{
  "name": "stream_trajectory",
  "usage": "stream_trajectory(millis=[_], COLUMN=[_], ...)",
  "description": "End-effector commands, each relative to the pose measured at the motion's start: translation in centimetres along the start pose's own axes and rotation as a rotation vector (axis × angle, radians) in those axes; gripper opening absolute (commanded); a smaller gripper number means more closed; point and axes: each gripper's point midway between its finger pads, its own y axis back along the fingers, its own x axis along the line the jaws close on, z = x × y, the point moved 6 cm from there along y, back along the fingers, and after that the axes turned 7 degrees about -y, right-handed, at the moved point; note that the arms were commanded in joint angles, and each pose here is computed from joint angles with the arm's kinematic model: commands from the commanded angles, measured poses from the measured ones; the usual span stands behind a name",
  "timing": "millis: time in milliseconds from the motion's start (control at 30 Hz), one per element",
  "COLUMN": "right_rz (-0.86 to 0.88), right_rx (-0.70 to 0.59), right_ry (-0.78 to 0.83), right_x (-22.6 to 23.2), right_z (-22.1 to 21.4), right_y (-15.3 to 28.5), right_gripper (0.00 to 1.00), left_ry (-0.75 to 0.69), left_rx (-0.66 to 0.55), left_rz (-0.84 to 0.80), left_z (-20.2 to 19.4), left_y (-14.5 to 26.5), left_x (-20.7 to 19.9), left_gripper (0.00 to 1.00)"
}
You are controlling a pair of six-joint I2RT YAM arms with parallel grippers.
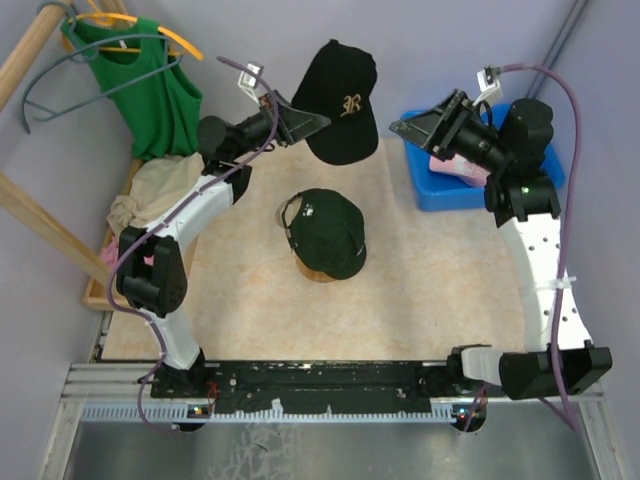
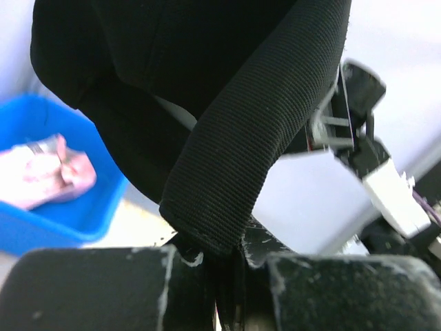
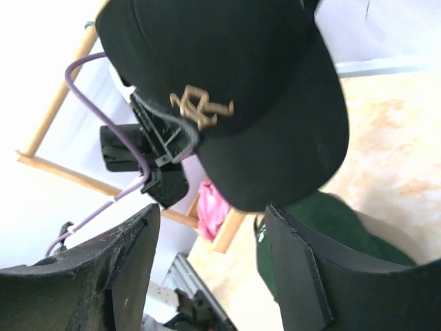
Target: Stack the hats
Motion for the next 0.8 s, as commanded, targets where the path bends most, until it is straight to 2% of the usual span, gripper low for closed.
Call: stream_trajectory(millis=[0,200,333,500,767], right_rz=[0.145,0.287,0.422,0.504,0.546], right_rx=[0.000,0.004,-0.034,-0.071,-0.058], right_ry=[-0.098,-0.222,-0.259,-0.249,-0.229], right_x=[2.0,1.6,2.0,2.9,3.9], right_z=[-0.8,-2.1,-2.2,-2.1,-2.4], right_y=[0.5,0.5,0.5,-0.5,-2.8], right_gripper=[0.63,0.61,0.57,0.55,0.55], left_ry=[-0.139,-0.114,-0.084,-0.062,-0.045], left_rx=[-0.303,-0.474,-0.529,-0.538,-0.525], left_rz=[-0.028,-0.095,-0.145,-0.161,-0.153], left_z=[4.8,6.6,7.0,6.5,5.5], left_y=[0.0,0.1,-0.2,-0.8,-0.9], left_x=[-3.0,-4.1,-4.8,-5.5,-5.7], left_gripper=[0.00,0.00,0.00,0.00,0.00])
